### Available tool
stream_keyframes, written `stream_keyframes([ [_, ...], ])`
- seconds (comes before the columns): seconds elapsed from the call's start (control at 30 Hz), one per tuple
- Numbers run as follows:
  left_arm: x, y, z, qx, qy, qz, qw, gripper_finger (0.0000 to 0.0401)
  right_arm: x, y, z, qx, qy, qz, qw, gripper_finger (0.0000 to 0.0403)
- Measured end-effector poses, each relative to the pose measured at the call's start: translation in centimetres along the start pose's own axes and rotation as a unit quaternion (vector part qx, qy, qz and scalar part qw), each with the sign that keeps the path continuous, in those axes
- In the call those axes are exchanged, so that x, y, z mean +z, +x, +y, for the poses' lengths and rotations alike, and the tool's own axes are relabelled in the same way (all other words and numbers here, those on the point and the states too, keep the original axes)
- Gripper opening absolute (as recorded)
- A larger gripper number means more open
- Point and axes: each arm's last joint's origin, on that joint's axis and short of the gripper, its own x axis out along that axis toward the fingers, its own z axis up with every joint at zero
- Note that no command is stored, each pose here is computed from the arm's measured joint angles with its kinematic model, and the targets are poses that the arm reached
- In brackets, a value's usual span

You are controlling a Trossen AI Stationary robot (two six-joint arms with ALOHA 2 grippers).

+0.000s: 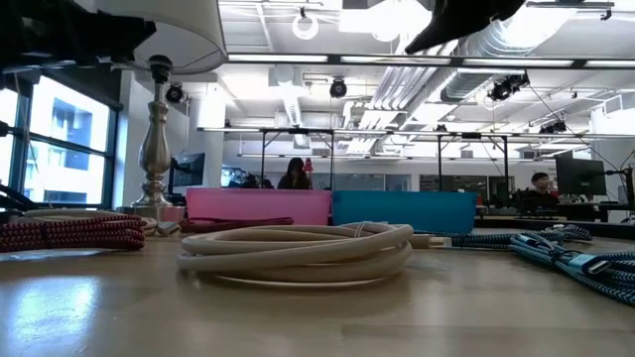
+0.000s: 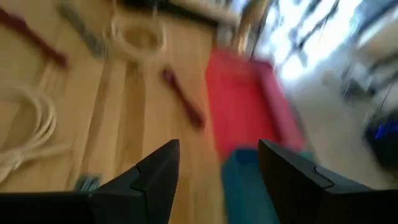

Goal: Pick & Place USB Port
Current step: Put the top small black and blue charger cable into the blue bin

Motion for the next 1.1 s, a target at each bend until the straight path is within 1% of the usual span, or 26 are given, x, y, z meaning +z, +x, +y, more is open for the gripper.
stream_keyframes([
  [0.07,0.2,0.0,0.1,-0.001,0.001,0.004,1.0,0.0115,0.6,0.5,0.2,-0.001,0.015,0.054,0.998,0.0209],
  [0.13,0.3,-0.1,0.1,0.0,0.014,0.004,1.0,0.0115,1.1,1.1,0.6,0.006,0.025,0.097,0.995,0.0209],
  [0.27,0.3,-0.1,0.1,0.0,0.04,0.006,0.999,0.0115,1.6,2.9,2.0,0.056,0.067,0.149,0.985,0.0208],
  [0.33,0.3,-0.1,0.1,0.0,0.047,0.006,0.999,0.0115,1.4,4.0,3.0,0.076,0.082,0.172,0.979,0.021],
  [0.4,0.3,-0.1,0.1,0.0,0.047,0.006,0.999,0.0115,0.7,5.2,3.9,0.089,0.086,0.209,0.97,0.0211],
  [0.53,0.3,-0.1,0.1,-0.009,0.047,0.002,0.999,0.0115,-0.5,7.4,5.6,0.092,0.078,0.268,0.956,0.0213],
  [0.87,0.1,-0.1,-0.1,-0.028,0.043,0.007,0.999,0.0115,-3.3,11.8,9.6,0.12,0.065,0.356,0.924,0.0213],
  [1.1,-0.2,-0.1,-0.2,-0.038,0.04,0.019,0.998,0.0115,-4.5,13.9,11.2,0.14,0.096,0.38,0.909,0.0215],
])
